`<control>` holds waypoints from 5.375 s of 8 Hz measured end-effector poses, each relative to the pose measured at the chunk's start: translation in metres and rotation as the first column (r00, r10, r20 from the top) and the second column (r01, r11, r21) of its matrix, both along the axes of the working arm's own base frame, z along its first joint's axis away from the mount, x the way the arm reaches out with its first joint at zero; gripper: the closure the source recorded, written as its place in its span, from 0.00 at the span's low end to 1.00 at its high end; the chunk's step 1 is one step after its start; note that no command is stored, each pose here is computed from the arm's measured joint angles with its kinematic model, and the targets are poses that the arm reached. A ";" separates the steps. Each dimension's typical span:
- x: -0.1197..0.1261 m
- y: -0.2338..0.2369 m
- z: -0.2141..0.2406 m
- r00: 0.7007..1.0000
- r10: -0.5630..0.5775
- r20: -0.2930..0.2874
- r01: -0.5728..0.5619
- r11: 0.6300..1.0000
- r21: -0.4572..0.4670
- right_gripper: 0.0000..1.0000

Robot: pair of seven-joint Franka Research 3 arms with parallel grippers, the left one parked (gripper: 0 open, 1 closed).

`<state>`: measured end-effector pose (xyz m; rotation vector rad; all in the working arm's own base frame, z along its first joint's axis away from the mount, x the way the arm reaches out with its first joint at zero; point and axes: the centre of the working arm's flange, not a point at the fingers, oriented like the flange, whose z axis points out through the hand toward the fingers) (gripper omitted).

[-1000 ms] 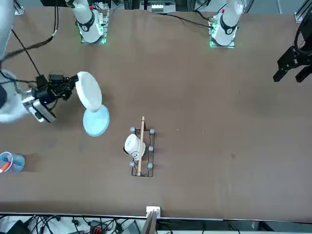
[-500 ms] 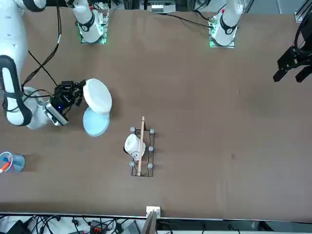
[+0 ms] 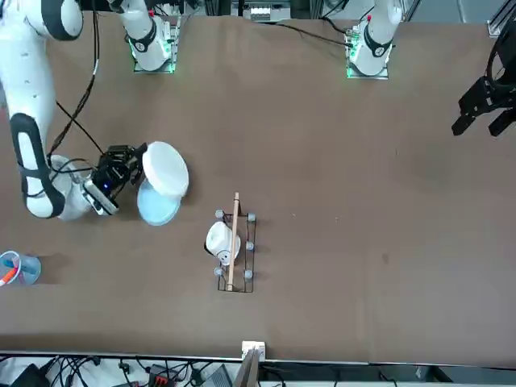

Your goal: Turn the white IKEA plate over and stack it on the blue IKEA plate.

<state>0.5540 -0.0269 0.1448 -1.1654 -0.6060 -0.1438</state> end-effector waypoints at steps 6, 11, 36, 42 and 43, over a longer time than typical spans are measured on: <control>0.016 -0.030 -0.033 0.998 -0.020 0.060 0.024 0.996 -0.080 0.93; 0.014 -0.034 -0.042 0.997 -0.007 0.076 0.016 0.992 -0.123 0.56; 0.098 0.043 0.172 0.946 -0.254 0.201 0.109 -0.335 -0.936 0.00; 0.048 0.080 0.085 0.871 -0.401 0.285 0.096 -0.431 -0.897 0.00; 0.041 0.076 0.076 0.868 -0.405 0.288 0.094 -0.434 -0.896 0.00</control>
